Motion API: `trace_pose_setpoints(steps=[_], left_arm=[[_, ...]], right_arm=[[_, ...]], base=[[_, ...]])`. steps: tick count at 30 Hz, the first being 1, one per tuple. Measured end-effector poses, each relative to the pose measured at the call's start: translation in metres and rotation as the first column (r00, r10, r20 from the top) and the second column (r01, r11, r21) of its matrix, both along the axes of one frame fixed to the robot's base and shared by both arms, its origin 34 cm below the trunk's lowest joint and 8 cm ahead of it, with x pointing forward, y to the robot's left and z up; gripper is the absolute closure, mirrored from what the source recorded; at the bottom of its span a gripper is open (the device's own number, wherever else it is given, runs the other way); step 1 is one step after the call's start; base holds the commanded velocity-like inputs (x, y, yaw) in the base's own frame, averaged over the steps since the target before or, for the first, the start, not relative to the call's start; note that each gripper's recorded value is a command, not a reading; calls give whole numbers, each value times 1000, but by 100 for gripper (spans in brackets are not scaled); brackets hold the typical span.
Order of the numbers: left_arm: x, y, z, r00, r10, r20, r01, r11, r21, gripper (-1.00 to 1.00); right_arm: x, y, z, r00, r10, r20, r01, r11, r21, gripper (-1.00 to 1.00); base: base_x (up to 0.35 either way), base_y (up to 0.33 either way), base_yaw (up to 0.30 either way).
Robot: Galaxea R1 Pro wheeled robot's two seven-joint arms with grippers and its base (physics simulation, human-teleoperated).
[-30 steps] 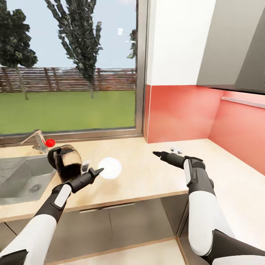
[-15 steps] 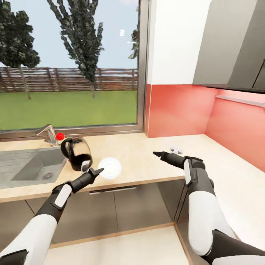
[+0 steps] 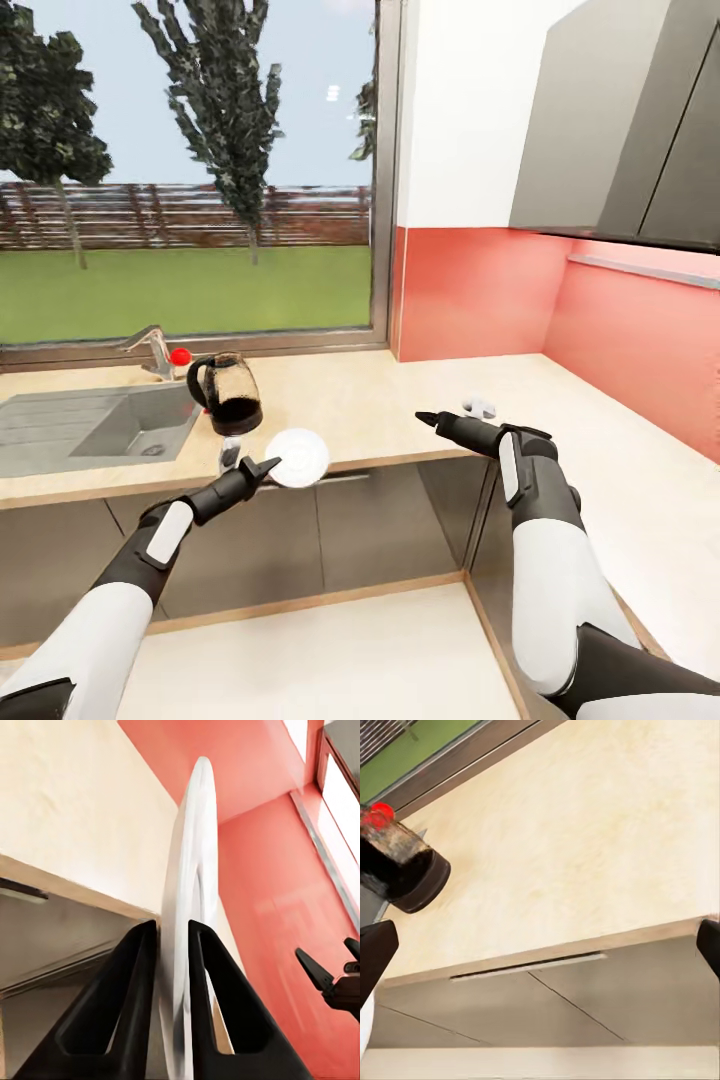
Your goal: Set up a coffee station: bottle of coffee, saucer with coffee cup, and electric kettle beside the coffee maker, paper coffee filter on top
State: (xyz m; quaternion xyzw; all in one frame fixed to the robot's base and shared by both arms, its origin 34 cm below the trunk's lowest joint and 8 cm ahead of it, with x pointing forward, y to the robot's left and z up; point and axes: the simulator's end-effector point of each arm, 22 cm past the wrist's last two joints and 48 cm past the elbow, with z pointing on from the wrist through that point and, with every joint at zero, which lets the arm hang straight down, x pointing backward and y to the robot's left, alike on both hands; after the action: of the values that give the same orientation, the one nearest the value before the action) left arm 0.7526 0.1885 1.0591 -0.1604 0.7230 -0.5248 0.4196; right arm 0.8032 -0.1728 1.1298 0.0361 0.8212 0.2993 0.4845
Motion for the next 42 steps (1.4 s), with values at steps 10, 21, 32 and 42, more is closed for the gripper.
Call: trace_pose_setpoints(steps=[10,21,32,42], left_arm=[[-44,7,-72,993,11,-116,-8,1000,27,100],[-195,40,-215,955,82,-284,-55,993,103,100],[-290,55,-311,892,224,-392,-136,961,239,100],[-323,72,-337,861,302,-410,-179,933,313,100]], right_arm=[[-5,13,-24,998,29,-56,-28,1000,10,-100],[-87,91,-192,915,205,-349,-181,978,101,-100],[-260,0,-401,768,-70,-637,-214,909,-357,-100],[-365,-60,-455,671,-269,-691,-306,748,-589,-100]], base=[[-192,0,0],[-3,0,0],[0,0,0],[0,0,0]])
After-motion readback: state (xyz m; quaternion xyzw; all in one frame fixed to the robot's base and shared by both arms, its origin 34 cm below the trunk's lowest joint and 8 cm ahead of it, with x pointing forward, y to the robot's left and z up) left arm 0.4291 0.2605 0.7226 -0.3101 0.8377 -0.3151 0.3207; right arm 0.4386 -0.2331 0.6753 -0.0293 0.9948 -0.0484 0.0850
